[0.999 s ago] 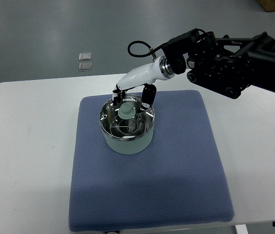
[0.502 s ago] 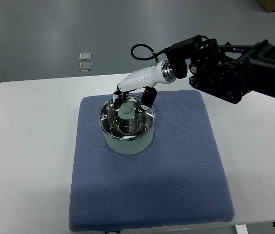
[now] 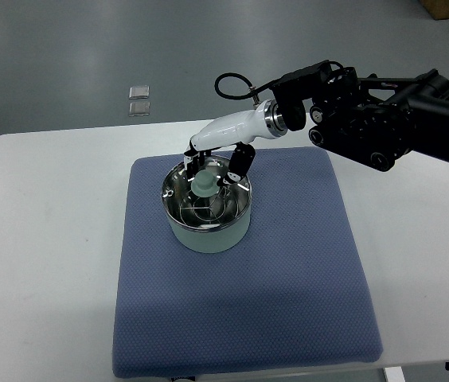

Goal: Open lid and place right of pot
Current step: 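Lower the right hand fingers around the mint-green lid knob, then close the right hand fingers to grip the lid knob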

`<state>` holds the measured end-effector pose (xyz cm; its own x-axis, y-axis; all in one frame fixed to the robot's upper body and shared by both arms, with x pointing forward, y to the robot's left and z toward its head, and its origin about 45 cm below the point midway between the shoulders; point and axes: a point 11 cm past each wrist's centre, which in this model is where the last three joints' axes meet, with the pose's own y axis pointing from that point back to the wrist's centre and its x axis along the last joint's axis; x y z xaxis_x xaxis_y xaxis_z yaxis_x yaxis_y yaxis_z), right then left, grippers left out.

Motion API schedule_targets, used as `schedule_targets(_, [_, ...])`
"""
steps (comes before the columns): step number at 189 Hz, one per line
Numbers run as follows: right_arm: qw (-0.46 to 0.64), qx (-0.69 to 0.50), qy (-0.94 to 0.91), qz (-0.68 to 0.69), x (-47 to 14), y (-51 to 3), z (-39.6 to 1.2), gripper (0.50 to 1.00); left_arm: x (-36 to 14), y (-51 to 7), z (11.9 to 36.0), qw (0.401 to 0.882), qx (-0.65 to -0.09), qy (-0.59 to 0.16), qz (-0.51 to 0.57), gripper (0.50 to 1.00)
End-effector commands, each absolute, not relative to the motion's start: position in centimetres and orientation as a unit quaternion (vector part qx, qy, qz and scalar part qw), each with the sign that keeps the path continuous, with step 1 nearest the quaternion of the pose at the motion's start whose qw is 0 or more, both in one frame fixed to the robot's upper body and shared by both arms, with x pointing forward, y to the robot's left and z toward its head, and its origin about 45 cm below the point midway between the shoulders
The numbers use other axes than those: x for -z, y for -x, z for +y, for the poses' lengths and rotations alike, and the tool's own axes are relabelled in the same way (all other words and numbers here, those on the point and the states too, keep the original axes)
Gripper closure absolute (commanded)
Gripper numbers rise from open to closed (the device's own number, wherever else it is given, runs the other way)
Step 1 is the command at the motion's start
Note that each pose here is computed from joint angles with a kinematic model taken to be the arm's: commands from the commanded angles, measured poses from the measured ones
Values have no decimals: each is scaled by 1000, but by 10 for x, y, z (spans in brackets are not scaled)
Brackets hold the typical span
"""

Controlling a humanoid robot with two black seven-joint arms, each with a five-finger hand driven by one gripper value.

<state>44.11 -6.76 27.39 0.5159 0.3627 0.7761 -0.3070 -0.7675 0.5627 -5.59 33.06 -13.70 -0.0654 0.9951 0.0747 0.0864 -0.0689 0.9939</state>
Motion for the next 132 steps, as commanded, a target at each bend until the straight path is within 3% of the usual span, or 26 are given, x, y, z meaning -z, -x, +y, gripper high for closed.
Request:
schedule_targets(1, [339,-492,-802,18,-274,-441,-67,812,137,55,331,443,-513,-521,519,500])
schedule_targets(95, [332,-495,-803,17,-273,-440,-66,812,137,55,330,444,-513,-520,519,500])
schedule_targets(132, [330,-496,-803,18,-274,-439,-65,842,137,55,330,444,-513,-520,519,500])
